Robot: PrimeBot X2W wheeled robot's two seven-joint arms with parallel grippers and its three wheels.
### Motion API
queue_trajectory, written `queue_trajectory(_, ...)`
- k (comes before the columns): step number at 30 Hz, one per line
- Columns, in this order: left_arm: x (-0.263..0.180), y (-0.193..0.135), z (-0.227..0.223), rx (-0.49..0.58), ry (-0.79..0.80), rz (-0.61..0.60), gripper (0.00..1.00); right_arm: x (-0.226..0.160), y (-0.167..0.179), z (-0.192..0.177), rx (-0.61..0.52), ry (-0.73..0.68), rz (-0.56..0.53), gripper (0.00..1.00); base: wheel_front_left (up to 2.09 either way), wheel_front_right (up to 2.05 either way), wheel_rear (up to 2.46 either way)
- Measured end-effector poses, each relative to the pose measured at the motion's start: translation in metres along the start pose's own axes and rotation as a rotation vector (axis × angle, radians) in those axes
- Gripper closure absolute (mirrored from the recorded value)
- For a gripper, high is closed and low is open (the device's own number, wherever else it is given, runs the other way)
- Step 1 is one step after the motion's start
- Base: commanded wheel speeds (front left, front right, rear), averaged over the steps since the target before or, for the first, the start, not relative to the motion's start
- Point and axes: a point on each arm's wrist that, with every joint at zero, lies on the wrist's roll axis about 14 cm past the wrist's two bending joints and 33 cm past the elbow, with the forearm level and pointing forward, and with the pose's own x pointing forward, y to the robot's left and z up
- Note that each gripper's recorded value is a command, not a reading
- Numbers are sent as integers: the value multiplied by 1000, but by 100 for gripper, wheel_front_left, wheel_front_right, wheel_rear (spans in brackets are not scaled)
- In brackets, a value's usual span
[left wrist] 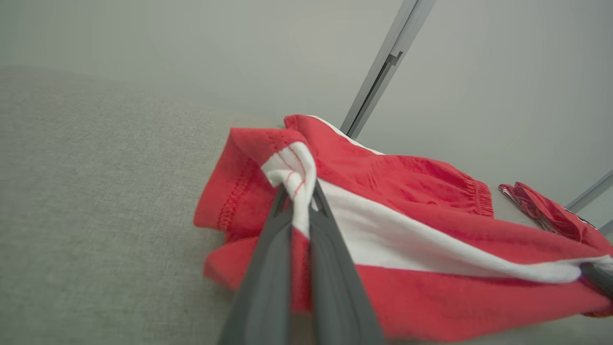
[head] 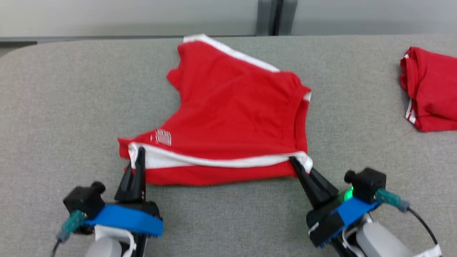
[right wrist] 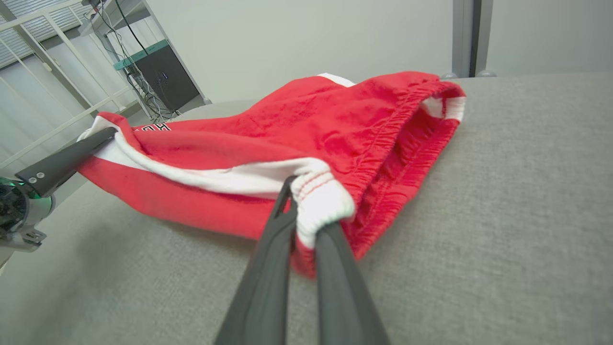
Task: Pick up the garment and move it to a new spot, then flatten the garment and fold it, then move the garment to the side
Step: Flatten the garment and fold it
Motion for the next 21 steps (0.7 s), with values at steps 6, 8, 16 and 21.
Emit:
queue_trajectory(6, -34, -13, -8, 14, 16, -12, 100, -38, 19, -11, 59, 8, -13, 100, 0, 0, 0)
queue_trajectory(8, -38, -17, -8, 15, 14, -22, 100, -46, 24, -11, 72, 7, -18, 100, 0, 0, 0)
queue_trajectory(16, -25, -18, 5, 80, 6, -62, 100, -48, 21, 14, 68, -68, -58, 100, 0, 0, 0)
queue_trajectory(21, 20, -24, 27, 165, -20, -133, 100, -24, 7, 42, 23, -148, -78, 100, 0, 0, 0)
